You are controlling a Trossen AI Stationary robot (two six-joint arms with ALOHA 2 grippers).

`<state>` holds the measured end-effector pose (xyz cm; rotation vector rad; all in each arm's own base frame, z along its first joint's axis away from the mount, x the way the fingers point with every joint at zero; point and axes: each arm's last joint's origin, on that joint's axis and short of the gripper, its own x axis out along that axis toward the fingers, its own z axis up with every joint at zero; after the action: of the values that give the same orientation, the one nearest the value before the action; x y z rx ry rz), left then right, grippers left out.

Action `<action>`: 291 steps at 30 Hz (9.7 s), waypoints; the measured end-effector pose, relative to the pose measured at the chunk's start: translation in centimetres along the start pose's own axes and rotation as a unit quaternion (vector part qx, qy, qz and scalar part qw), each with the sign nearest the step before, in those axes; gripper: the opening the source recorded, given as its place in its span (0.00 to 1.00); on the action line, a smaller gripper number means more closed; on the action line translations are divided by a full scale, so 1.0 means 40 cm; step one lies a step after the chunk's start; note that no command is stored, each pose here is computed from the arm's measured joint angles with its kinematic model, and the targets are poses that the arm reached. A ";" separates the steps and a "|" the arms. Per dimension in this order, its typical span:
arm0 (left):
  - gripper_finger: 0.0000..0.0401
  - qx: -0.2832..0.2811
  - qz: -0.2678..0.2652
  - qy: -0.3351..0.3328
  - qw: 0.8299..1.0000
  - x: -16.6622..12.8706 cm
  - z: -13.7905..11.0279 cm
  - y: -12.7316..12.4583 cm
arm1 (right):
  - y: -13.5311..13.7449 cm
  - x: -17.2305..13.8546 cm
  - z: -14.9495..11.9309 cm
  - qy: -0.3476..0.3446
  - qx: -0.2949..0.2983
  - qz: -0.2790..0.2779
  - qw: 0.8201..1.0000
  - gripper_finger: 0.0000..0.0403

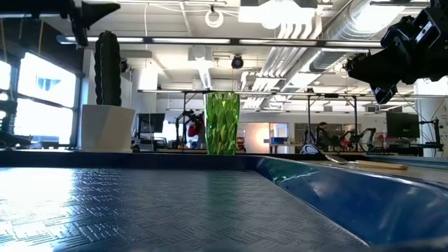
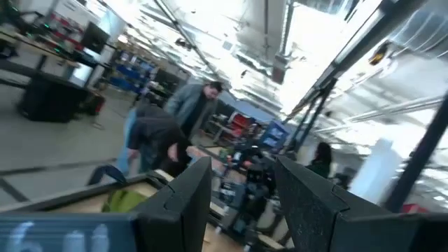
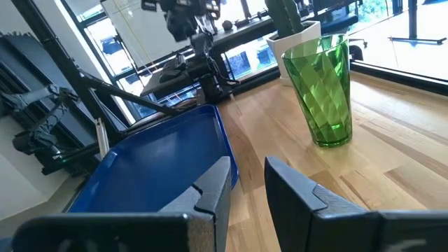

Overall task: Pick and place plate/cup/fork/spoon on tray
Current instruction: Put the green cup on the blue tray, then put the green plate on the blue tray to the bottom right of the green cup

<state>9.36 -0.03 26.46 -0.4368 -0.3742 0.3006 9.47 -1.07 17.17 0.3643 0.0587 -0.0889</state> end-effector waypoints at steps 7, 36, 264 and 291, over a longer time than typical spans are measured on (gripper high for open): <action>0.37 0.061 0.050 0.009 0.997 0.091 0.069 -0.072 | 0.000 0.000 0.000 0.000 0.000 0.000 1.000 0.20; 0.37 0.083 0.221 0.172 0.956 0.446 0.169 -0.088 | -0.009 0.000 -0.001 -0.017 0.096 -0.052 0.994 0.20; 0.21 -0.124 0.467 0.528 0.698 -0.075 0.007 -0.226 | -0.014 -0.001 0.003 -0.044 0.136 -0.090 0.986 0.20; 0.21 -0.023 0.281 0.352 0.893 -0.018 0.102 -0.241 | 0.063 -0.052 0.171 -0.164 0.229 0.081 0.956 0.20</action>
<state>8.96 -7.18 34.11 -0.6632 0.4745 0.6670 7.92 -1.02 24.59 0.8110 -0.3264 0.0021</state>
